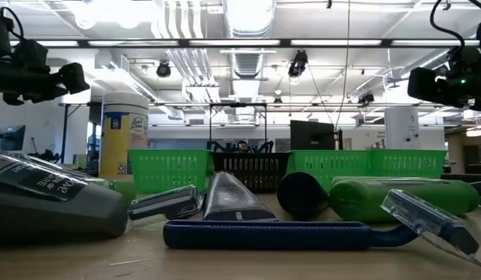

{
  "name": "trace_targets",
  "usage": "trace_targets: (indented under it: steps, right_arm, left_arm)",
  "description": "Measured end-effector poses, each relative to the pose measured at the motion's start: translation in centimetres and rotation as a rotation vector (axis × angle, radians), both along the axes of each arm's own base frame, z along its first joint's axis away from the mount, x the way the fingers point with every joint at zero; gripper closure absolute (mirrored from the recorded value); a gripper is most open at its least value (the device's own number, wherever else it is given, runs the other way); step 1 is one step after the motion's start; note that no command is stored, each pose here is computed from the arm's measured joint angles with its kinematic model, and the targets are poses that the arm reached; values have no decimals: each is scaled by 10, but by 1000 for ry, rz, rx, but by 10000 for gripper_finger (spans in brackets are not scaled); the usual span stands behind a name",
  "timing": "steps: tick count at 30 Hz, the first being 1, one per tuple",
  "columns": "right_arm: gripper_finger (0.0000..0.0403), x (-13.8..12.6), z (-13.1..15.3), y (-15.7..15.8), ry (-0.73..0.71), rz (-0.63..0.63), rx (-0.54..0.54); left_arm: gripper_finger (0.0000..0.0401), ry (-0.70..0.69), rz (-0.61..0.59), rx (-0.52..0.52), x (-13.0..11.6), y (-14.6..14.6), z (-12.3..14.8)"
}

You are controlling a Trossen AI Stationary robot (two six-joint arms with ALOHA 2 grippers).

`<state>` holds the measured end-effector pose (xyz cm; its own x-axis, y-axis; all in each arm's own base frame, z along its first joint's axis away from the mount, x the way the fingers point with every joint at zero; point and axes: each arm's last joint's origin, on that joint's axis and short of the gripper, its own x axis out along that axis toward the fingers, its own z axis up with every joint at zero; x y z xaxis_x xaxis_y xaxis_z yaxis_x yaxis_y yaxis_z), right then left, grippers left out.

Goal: Pick & Place Travel size toiletries

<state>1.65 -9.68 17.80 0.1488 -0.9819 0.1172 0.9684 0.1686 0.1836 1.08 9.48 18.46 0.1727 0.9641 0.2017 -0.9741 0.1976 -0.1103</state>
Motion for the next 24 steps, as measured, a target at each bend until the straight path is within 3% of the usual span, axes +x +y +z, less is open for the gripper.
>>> trace_targets:
  steps: [4,7,10,14,18,21,24]
  right_arm:
    - [204,0,0,0,-6,1,-1]
    - [207,1,0,0,-202,53,35]
    - [215,3,-1,1,-524,168,126]
    - [227,10,-8,3,-619,395,298]
    - [238,15,-3,6,-736,621,390]
    - [247,16,3,8,-810,692,389]
    - [255,17,15,11,-842,778,318]
  left_arm:
    - [87,0,0,0,0,0,0]
    - [87,0,0,0,0,0,0]
    - [87,0,0,0,0,0,0]
    - [87,0,0,0,0,0,0]
    - [87,0,0,0,0,0,0]
    - [87,0,0,0,0,0,0]
    - [87,0,0,0,0,0,0]
